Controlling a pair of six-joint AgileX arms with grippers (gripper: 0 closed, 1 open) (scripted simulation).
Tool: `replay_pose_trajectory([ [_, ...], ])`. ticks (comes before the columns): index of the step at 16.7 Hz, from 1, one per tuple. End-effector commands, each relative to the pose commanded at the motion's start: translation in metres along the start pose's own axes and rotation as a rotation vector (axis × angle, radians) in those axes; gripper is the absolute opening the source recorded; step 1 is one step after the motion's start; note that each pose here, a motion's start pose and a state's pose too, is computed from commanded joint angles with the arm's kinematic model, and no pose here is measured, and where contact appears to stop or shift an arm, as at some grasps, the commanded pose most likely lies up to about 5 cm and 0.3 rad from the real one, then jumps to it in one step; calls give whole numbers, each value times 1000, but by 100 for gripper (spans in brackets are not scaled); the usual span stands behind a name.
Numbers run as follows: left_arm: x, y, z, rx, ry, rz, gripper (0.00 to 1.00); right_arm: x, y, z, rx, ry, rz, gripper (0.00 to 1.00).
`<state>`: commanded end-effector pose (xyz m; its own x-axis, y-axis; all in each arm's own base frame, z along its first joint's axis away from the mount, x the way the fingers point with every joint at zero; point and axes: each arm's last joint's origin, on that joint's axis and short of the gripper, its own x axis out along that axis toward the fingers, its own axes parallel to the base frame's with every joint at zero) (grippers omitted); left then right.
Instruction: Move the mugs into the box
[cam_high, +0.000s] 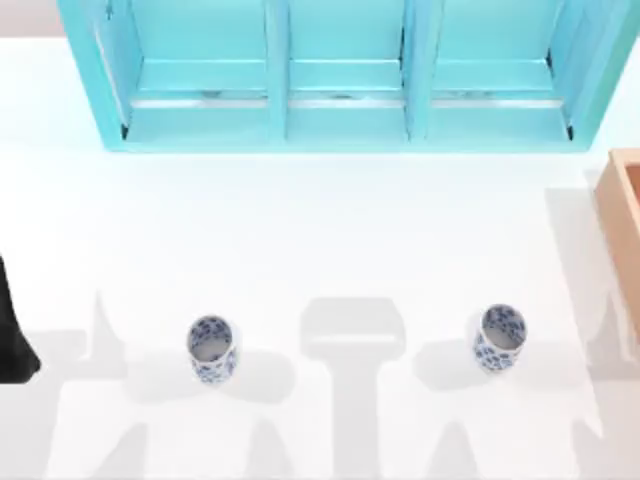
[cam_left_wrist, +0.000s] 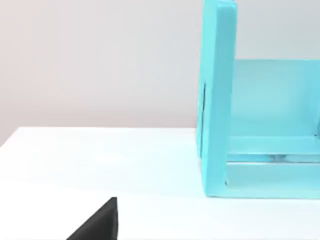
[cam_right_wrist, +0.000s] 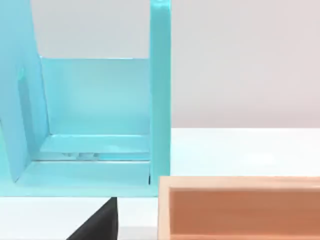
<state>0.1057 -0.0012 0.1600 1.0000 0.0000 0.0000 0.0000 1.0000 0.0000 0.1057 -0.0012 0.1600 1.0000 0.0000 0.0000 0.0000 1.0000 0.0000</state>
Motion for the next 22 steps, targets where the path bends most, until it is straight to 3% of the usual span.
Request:
replay_pose_trajectory([
  [4, 0, 0, 0, 0, 0, 0, 100, 0, 1, 5, 12, 31, 14, 100],
  [8, 0, 0, 0, 0, 0, 0, 100, 5, 9, 35, 65, 209, 75, 100],
  [15, 0, 0, 0, 0, 0, 0, 100, 69, 47, 97, 135, 818, 143, 100],
  [22, 0, 0, 0, 0, 0, 0, 100, 153, 117, 98, 77, 1356, 70, 100],
])
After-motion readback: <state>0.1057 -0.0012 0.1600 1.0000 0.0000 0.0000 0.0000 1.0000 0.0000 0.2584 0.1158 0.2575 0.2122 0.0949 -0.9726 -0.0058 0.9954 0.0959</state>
